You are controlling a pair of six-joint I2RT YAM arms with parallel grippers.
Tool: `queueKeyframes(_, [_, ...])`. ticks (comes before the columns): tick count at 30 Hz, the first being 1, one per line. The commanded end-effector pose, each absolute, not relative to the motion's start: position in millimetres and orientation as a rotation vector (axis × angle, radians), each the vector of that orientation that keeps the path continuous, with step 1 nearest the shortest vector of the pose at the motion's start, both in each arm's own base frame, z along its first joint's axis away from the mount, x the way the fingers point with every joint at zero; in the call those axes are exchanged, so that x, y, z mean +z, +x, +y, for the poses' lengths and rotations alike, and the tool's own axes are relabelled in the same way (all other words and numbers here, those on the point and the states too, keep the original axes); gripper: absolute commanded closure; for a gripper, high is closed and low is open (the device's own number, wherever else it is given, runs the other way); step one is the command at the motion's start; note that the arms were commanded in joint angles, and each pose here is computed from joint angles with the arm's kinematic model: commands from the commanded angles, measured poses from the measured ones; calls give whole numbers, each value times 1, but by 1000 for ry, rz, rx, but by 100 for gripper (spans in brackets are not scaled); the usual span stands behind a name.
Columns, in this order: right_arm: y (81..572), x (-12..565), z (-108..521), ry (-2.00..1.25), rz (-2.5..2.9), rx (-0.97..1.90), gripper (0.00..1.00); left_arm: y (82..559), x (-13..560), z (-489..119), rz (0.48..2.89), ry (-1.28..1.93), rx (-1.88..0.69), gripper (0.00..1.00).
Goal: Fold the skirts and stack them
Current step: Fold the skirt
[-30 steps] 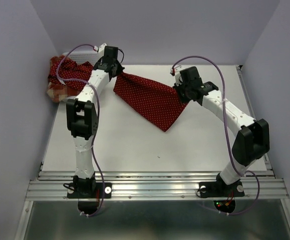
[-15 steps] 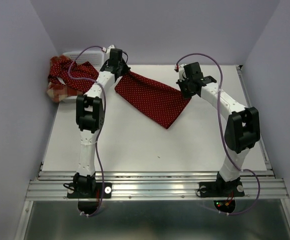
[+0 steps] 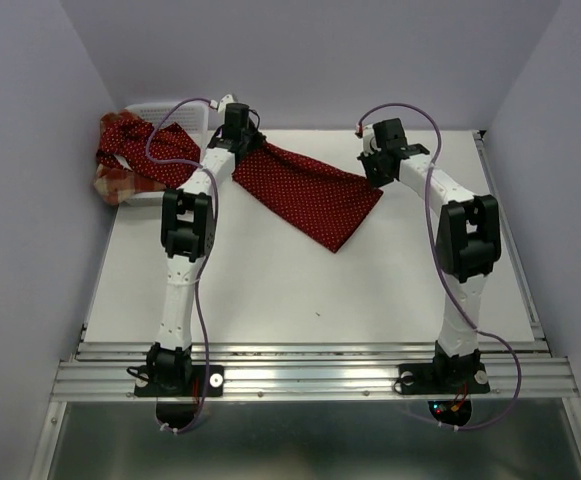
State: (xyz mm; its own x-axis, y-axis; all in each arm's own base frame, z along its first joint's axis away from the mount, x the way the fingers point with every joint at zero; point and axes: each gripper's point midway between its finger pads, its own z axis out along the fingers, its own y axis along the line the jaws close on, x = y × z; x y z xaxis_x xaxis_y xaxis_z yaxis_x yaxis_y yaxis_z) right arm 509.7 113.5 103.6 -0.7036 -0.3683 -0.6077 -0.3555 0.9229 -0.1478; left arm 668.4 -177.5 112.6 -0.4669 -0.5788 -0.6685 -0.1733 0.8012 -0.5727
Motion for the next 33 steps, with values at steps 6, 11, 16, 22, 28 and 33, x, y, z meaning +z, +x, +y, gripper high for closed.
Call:
queueKeyframes(6, [547,110,108,-464,2349,3,74,691,149,-176,1907,-551,-595,62])
queueKeyframes(11, [562,114,107,-401,2332,-21,36,694,173,-181,1858,-493,-629,15])
queueKeyframes(16, [568,128,102,-350,2303,-53,23,691,205,-181,1811,-449,-638,1])
queueKeyframes(22, [545,144,133,-350,2271,196,0,674,215,-174,1833,-394,-590,1])
queueKeyframes(28, [505,140,158,-296,2303,418,0,653,180,-153,1995,-353,-387,1])
queueKeyframes(33, [482,131,161,-266,2325,448,0,639,150,-126,2097,-374,-206,1])
